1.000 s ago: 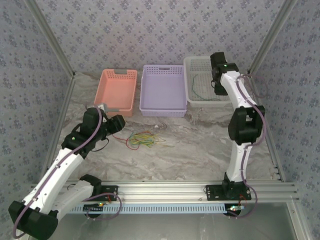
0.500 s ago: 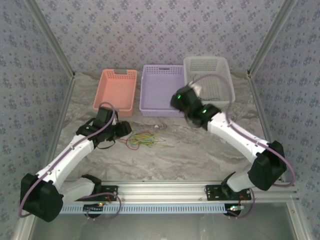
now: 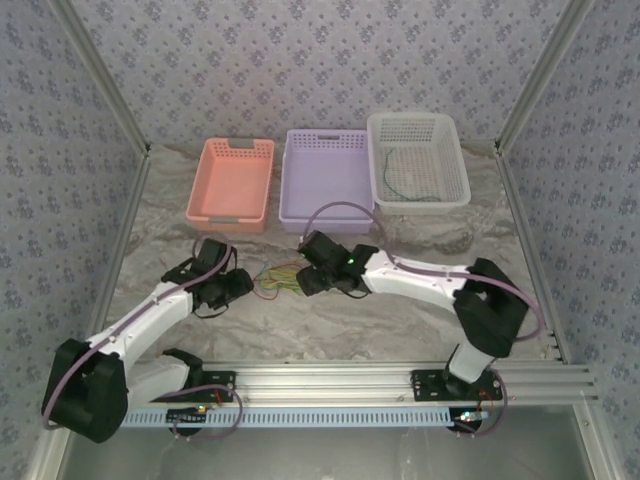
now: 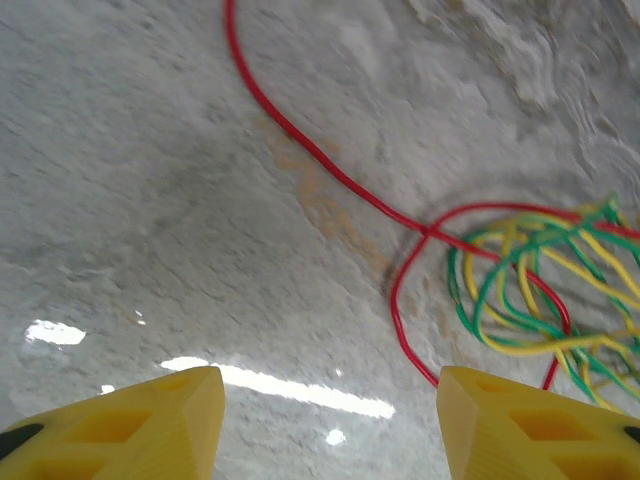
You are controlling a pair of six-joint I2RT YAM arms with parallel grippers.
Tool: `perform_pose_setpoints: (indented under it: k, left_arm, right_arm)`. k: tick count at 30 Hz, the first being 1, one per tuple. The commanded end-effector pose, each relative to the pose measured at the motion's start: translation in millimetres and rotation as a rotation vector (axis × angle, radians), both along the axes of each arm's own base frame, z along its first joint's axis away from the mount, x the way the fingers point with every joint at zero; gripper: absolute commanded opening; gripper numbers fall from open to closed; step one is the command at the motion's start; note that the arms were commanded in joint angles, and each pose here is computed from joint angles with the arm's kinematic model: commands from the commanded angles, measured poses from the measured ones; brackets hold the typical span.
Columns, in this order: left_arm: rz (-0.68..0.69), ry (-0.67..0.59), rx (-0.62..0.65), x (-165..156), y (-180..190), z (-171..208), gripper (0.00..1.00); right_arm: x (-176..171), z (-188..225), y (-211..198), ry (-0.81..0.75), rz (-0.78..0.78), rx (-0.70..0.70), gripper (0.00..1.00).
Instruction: Untangle the cables
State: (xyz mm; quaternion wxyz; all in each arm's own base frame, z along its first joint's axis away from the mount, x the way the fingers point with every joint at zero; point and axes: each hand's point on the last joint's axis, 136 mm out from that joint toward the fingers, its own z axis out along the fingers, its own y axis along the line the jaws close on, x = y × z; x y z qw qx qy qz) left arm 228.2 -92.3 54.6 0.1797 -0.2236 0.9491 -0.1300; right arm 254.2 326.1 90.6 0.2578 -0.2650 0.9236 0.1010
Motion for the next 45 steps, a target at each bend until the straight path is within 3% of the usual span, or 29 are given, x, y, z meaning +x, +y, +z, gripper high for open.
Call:
perform_pose_setpoints:
  k: [1, 3, 8, 19, 25, 29, 34, 41, 45]
  left_arm:
    - [0.106, -0.03, -0.049, 17, 8, 1, 0.6]
    - [0.147, -0.018, -0.063, 24, 13, -2, 0.65]
    - [0.203, -0.015, -0.107, 42, 10, -5, 0.66]
    - [0.265, 0.044, -0.135, 62, 1, -30, 0.62]
    - [0.268, 0.071, -0.129, 64, -4, -47, 0.54]
    - [0.283, 0.059, -0.13, 61, -5, -54, 0.52]
    - [0.252, -0.027, -0.144, 68, -14, -35, 0.53]
    - [0.181, -0.232, -0.179, 63, -37, 39, 0.68]
    - [0.18, -0.258, -0.211, 65, -41, 56, 0.72]
  right_arm:
    - [13, 12, 17, -0.073, 0.08, -0.066, 0.69]
    - [15, 11, 28, -0.071, 0.116, -0.059, 0.71]
    - [22, -5, 41, -0.038, 0.174, -0.102, 0.72]
    - [26, -45, 66, 0.076, 0.284, -0.105, 0.71]
    - [26, -52, 62, 0.06, 0.284, -0.117, 0.33]
    - [26, -42, 52, 0.005, 0.281, -0.113, 0.0]
    - [20, -20, 43, -0.056, 0.293, -0.068, 0.0]
    - [13, -10, 14, -0.138, 0.332, -0.129, 0.0]
    - [16, 9, 8, -0.21, 0.347, -0.1, 0.0]
